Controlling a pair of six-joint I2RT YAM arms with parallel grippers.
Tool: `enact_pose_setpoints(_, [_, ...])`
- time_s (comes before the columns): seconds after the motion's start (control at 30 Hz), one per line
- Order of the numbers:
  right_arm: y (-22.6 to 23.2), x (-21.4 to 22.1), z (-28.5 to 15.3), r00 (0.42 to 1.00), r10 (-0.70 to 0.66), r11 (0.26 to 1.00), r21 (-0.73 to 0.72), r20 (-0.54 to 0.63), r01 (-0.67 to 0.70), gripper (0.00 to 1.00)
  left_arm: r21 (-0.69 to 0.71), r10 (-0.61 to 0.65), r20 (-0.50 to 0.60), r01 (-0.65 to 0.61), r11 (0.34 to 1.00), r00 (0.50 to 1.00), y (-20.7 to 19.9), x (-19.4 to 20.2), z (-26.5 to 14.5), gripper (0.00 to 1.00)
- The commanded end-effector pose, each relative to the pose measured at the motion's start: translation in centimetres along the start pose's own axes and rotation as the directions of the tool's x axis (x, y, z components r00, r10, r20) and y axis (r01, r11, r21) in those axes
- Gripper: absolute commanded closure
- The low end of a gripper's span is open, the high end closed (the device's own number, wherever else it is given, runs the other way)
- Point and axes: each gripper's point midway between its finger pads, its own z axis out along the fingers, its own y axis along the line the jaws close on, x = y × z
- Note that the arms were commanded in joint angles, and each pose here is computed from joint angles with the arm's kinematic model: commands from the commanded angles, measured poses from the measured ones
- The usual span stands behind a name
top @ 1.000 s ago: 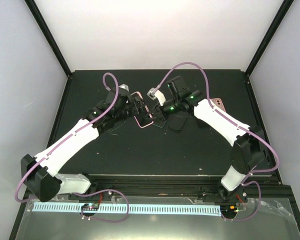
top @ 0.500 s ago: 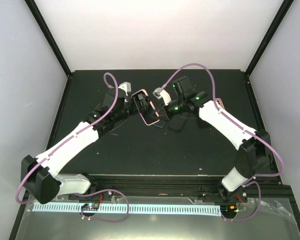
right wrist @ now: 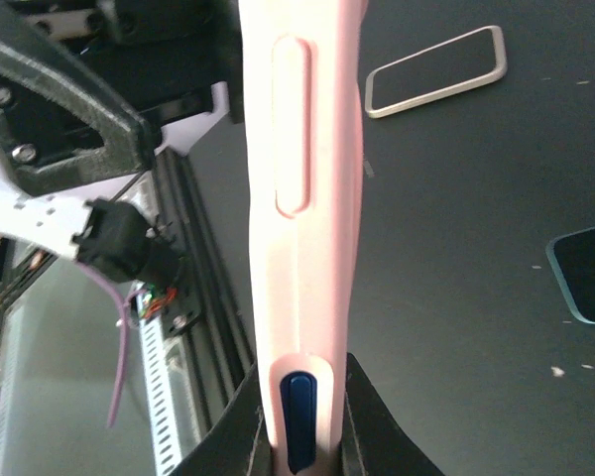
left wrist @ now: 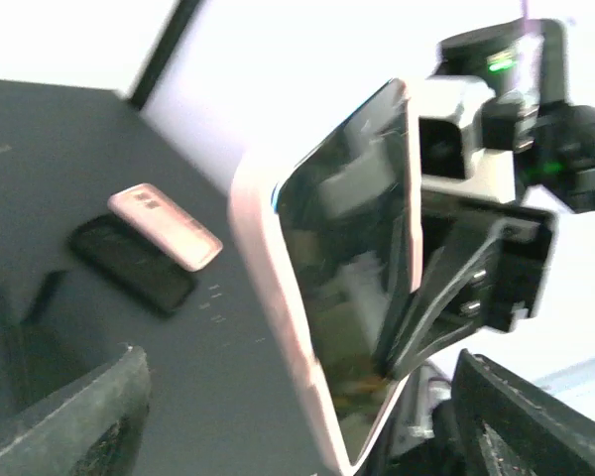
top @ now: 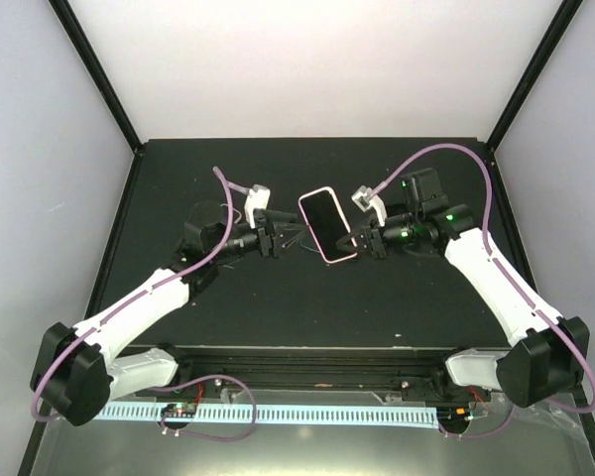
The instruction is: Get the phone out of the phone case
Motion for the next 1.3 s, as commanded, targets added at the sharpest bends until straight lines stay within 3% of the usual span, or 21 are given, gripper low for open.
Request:
enact_pose_setpoints(0.0, [4.5,0.1,-0.9,0.992,-0.115,0.969,-0.214,0.057,0.124,0.99,0.323,0.119,0.056,-0.131,0.937,0.991,-6.0,-1.1,-0.5,0.17])
enact_pose_setpoints(0.17, [5.7,0.0,-1.3,0.989,-0.131,0.954,-0.263,0.072,0.145,0.99,0.36,0.128,0.055,-0.139,0.923,0.99,-7.0,-0.9,-0.4,0.22])
enact_pose_setpoints(0.7, [6.0,-0.1,-1.0,0.993,-0.081,0.937,-0.334,0.083,0.104,0.99,0.45,0.117,0.065,-0.134,0.883,0.991,-9.3,-0.8,1.2,0.6])
enact_pose_setpoints(1.27, [5.3,0.4,-0.6,0.995,-0.067,0.945,-0.315,0.074,0.087,0.99,0.433,0.124,0.118,-0.163,0.886,0.985,-9.3,-2.1,1.3,0.82])
